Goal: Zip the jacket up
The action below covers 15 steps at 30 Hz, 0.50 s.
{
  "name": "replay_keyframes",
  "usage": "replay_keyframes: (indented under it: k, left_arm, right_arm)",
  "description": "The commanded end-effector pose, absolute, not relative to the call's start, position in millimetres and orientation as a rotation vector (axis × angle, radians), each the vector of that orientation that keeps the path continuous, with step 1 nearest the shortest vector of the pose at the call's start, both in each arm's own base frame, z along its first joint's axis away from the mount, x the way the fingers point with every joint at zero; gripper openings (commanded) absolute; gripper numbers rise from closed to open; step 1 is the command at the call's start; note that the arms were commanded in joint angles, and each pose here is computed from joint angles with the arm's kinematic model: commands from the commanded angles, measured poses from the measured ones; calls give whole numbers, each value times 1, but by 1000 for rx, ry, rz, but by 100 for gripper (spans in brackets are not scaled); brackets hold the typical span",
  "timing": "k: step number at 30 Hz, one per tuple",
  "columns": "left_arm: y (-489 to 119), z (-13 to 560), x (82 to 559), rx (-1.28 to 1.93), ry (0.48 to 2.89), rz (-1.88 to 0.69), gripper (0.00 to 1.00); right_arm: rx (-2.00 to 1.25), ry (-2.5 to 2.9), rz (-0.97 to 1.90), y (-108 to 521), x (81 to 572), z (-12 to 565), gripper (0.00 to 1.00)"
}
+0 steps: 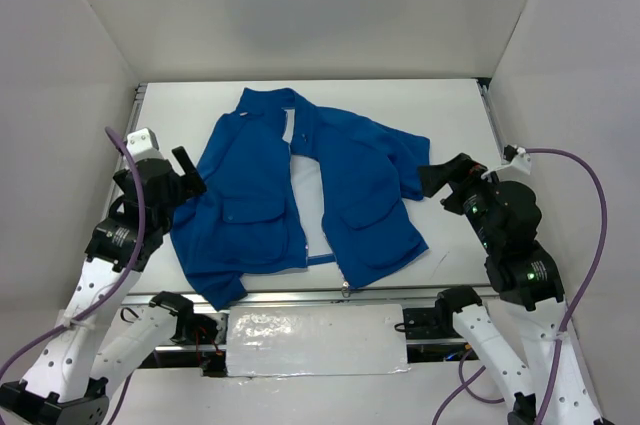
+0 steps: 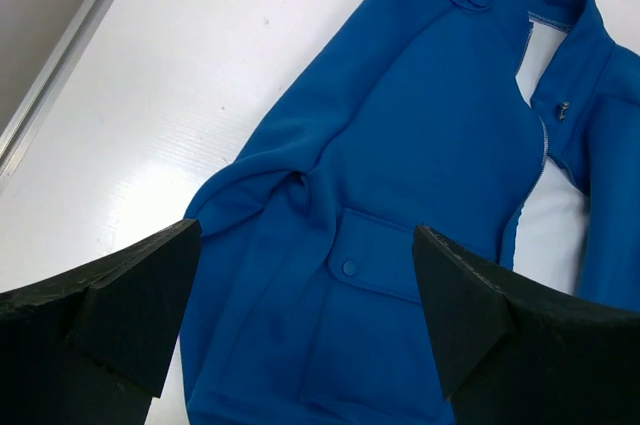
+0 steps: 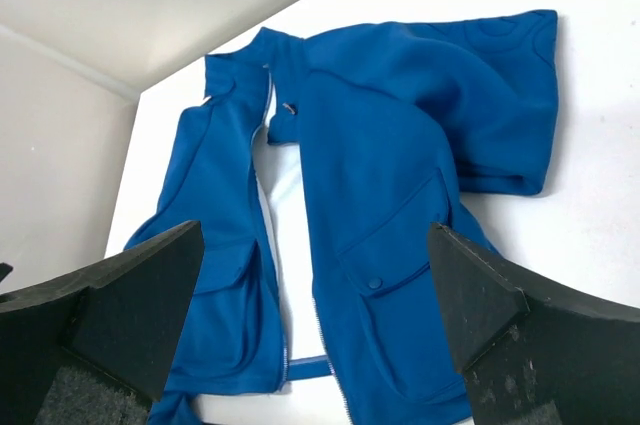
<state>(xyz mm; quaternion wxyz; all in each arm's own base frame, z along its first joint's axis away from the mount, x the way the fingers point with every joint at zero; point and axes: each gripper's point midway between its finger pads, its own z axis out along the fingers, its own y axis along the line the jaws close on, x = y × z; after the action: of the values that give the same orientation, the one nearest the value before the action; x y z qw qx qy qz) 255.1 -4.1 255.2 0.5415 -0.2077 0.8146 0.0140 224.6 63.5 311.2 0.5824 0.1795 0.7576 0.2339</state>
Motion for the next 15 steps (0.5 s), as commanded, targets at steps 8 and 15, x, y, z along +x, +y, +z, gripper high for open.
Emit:
replay_keyframes:
  k: [8, 15]
  left_arm:
    - [1, 279, 254, -539, 1852, 8, 99]
    - [-1, 276, 256, -523, 1871, 4, 99]
  right_arm:
    - [204, 1739, 757, 108, 230, 317, 100]
    - [-228, 2069, 969, 264, 246, 263, 100]
